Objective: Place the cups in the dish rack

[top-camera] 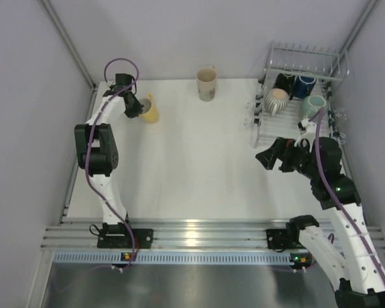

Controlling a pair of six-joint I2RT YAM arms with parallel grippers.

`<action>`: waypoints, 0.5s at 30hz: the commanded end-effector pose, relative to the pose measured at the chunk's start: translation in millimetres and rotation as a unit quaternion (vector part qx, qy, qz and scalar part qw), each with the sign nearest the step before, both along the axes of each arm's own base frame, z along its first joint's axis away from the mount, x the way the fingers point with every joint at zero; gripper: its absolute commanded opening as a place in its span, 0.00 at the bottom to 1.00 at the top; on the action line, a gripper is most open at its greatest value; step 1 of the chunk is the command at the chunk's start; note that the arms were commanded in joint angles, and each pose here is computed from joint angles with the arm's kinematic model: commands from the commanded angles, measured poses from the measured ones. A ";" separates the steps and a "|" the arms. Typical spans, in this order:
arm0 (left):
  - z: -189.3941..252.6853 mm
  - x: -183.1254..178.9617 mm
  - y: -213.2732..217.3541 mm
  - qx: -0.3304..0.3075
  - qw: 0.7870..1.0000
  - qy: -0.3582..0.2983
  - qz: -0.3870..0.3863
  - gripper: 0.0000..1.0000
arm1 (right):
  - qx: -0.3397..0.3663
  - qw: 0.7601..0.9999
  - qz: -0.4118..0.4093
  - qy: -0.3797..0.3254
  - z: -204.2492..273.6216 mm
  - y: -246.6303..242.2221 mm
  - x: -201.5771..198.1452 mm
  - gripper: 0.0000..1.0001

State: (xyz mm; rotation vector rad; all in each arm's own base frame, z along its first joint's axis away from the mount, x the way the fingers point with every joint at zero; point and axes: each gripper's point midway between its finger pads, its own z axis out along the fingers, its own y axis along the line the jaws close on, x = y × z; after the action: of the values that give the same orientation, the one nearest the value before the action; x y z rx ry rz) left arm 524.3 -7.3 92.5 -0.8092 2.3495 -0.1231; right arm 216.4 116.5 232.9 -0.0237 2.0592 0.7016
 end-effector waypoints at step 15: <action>152.0 -130.0 -139.2 -0.282 0.886 -0.223 -0.291 0.00 | 0.163 0.967 0.159 -0.116 53.6 56.6 -28.4 0.99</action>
State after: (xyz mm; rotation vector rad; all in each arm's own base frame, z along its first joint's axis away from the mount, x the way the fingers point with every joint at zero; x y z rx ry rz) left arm 404.3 -100.8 126.5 -0.5283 2.3704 -0.8070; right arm 191.7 149.6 254.6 -0.1393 1.8829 0.9823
